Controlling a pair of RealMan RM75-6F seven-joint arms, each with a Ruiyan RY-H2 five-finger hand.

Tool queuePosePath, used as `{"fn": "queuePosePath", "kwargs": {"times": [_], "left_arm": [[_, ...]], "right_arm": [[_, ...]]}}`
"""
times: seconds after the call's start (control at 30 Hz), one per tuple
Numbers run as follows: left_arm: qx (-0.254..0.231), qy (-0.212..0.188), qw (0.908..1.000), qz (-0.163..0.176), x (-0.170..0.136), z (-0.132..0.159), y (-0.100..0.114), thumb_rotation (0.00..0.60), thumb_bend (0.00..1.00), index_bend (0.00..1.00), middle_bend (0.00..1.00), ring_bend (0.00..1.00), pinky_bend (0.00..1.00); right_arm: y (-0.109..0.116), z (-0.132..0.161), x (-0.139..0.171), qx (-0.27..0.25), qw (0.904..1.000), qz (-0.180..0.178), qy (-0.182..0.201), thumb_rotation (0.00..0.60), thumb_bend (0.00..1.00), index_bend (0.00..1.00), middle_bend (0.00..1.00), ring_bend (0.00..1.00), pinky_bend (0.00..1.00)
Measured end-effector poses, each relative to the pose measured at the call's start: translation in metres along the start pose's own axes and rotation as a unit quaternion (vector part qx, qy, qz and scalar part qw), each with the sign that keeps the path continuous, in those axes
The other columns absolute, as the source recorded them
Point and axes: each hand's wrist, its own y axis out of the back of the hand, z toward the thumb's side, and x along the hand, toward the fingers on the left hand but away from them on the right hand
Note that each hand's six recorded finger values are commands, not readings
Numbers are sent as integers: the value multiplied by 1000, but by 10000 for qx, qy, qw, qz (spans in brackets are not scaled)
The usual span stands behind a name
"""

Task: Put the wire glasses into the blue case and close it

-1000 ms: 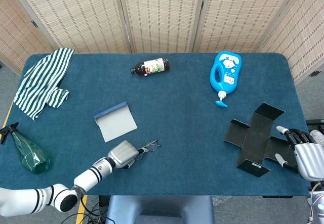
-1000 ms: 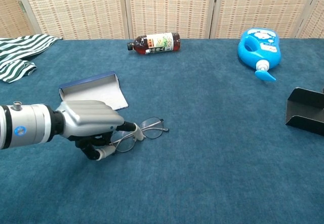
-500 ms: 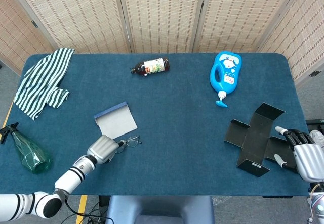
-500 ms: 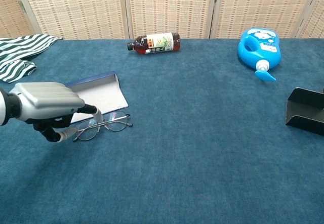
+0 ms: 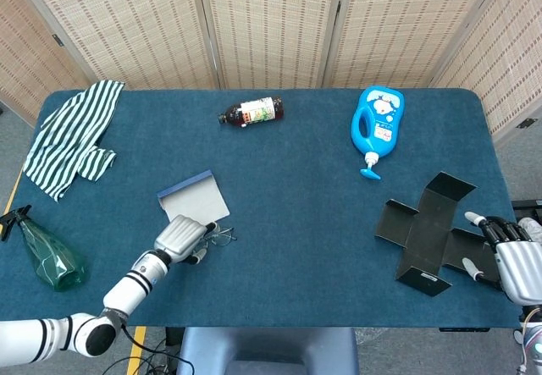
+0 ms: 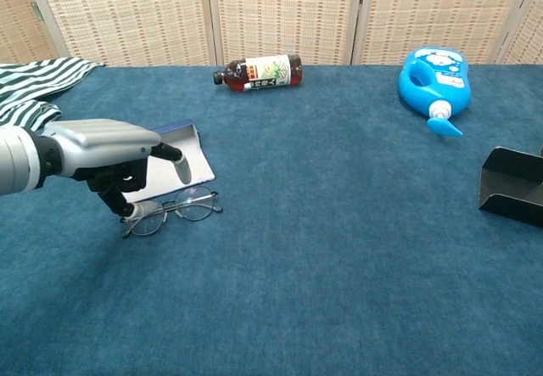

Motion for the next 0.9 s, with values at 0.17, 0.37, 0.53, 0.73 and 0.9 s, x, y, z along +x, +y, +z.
{"fn": "queuePosePath", "kwargs": {"times": [0.17, 0.37, 0.53, 0.73, 0.9], "left_arm": [[-46, 175, 9995, -241, 9, -2, -2, 600, 453, 279, 1000, 1000, 1000], [15, 294, 9985, -457, 17, 0, -2, 600, 453, 247, 1000, 1000, 1000], [141, 242, 9980, -561, 22, 9, -2, 600, 453, 235, 1000, 1000, 1000], [233, 84, 9982, -554, 15, 22, -1, 600, 453, 235, 1000, 1000, 1000], [349, 94, 9989, -303, 12, 21, 6, 600, 453, 229, 1000, 1000, 1000]], "right_arm": [[0, -2, 1, -11, 10000, -1, -37, 600, 263, 172, 288, 231, 231], [-1, -5, 3, -22, 10000, 5, -71, 600, 264, 171, 291, 231, 231], [1, -6, 5, -20, 9999, -19, -104, 600, 264, 172, 292, 231, 231], [2, -9, 7, -17, 9999, -29, -149, 600, 264, 172, 292, 231, 231], [1, -9, 7, -21, 9999, -26, -141, 600, 263, 172, 291, 231, 231]]}}
